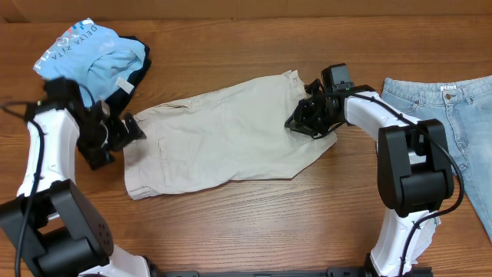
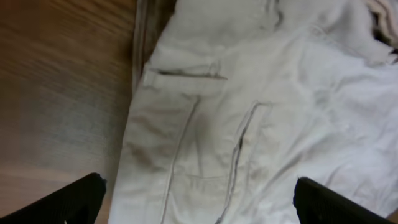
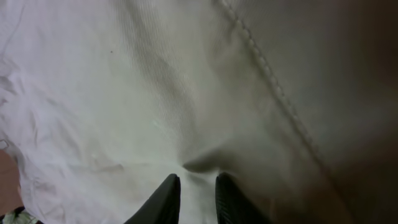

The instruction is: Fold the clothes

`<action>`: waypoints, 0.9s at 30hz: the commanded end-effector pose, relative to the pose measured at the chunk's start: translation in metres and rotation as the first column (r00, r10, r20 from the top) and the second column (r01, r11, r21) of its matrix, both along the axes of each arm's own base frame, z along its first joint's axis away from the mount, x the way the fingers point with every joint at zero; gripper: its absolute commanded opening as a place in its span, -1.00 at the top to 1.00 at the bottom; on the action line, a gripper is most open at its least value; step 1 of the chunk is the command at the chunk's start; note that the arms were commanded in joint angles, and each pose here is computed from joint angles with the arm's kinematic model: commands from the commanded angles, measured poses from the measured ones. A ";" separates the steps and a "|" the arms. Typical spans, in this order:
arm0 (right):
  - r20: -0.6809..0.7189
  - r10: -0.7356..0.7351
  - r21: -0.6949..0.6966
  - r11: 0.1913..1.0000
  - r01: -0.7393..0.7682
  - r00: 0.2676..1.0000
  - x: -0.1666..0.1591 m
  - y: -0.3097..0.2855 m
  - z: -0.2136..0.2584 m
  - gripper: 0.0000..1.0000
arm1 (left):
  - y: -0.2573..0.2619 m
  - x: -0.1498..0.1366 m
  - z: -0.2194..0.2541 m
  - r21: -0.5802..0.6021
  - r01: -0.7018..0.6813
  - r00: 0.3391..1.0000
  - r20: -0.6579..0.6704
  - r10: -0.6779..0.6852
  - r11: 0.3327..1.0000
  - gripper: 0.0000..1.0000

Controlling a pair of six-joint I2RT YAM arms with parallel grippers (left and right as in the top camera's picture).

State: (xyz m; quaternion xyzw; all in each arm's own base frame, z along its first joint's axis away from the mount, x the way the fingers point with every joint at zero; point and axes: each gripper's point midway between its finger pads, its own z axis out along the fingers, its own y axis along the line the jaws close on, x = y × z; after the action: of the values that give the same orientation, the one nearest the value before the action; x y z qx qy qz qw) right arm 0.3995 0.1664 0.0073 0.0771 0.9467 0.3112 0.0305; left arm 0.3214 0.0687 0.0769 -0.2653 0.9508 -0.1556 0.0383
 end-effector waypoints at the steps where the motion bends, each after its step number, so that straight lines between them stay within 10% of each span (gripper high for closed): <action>1: 0.013 0.000 -0.019 1.000 0.000 1.000 0.004 -0.001 0.000 0.51 | -0.022 -0.005 -0.014 -0.194 0.068 0.994 0.093 -0.050 0.979 -1.00; 27: 0.024 -0.005 -0.035 0.999 0.006 1.000 0.006 -0.003 -0.001 0.43 | -0.012 -0.029 -0.096 -0.081 0.034 0.987 0.162 -0.021 0.996 -0.93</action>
State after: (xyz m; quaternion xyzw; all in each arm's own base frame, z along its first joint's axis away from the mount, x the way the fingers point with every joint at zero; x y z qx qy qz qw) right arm 0.4001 0.1664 0.0072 0.0765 0.9470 0.3102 0.0323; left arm 0.3214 0.0714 0.0154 -0.2300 0.9354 -0.2144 0.1620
